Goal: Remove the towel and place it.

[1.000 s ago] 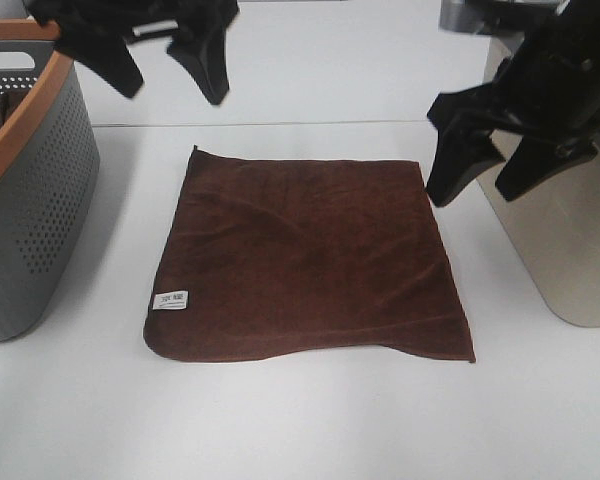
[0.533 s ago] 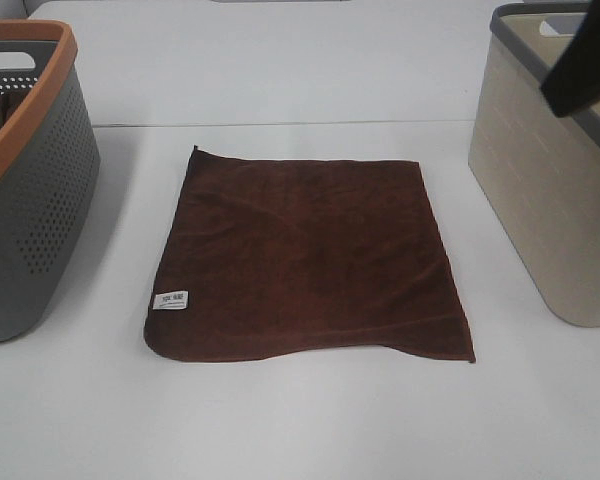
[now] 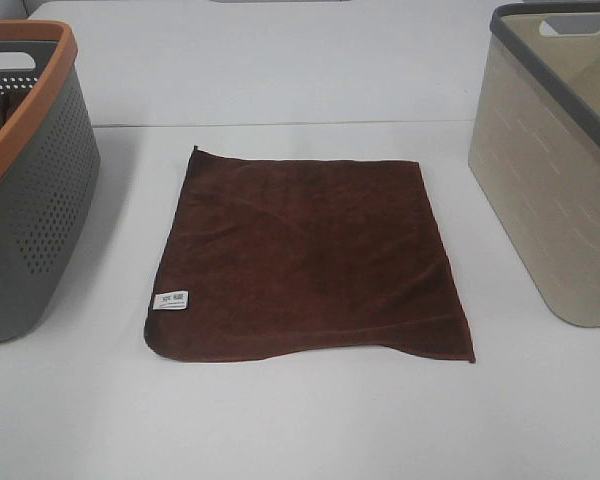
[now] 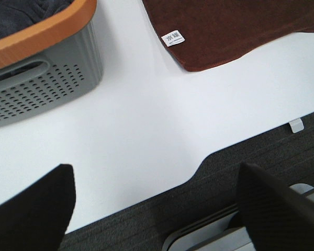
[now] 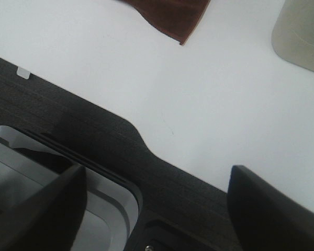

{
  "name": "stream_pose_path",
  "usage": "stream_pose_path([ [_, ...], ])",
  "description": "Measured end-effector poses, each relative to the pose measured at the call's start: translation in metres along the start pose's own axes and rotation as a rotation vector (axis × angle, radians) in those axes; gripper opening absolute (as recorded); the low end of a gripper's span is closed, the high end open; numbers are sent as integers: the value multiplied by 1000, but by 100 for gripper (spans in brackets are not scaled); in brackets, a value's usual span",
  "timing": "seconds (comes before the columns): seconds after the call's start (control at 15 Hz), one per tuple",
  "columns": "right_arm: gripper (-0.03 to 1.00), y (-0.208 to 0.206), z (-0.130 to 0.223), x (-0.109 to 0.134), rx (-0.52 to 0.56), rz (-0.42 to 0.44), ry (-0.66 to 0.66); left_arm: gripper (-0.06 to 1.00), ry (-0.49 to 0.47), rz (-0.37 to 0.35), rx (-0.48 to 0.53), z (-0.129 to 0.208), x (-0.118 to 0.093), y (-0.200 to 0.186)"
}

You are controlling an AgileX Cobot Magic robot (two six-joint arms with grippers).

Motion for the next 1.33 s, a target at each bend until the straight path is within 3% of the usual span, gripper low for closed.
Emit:
stream_pose_path([
  [0.2, 71, -10, 26, 5, -167, 71, -34, 79, 83, 60, -133, 36, 10, -5],
  [0.4, 71, -23, 33, 7, -372, 135, -68, 79, 124, 107, -200, 61, 14, 0],
  [0.53, 71, -27, 35, 8, -428, 154, -80, 79, 151, 130, -249, 62, 13, -3],
  [0.8, 71, -27, 35, 8, -433, 156, -85, 79, 213, 151, -287, 60, 9, 5],
  [1.33, 71, -27, 35, 8, -433, 156, -85, 79, 216, 154, -293, 59, 9, 4],
])
Point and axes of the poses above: a point on each arm's last joint axis where the gripper is mounted, y pointing out along that axis toward the gripper, x along the wrist's bending axis when the last joint is at zero, z = x × y, the point moved 5 cm from there along y, pointing out along that axis toward the gripper, and after that the axes turned 11 degrees about -y, right-handed, at the moved point
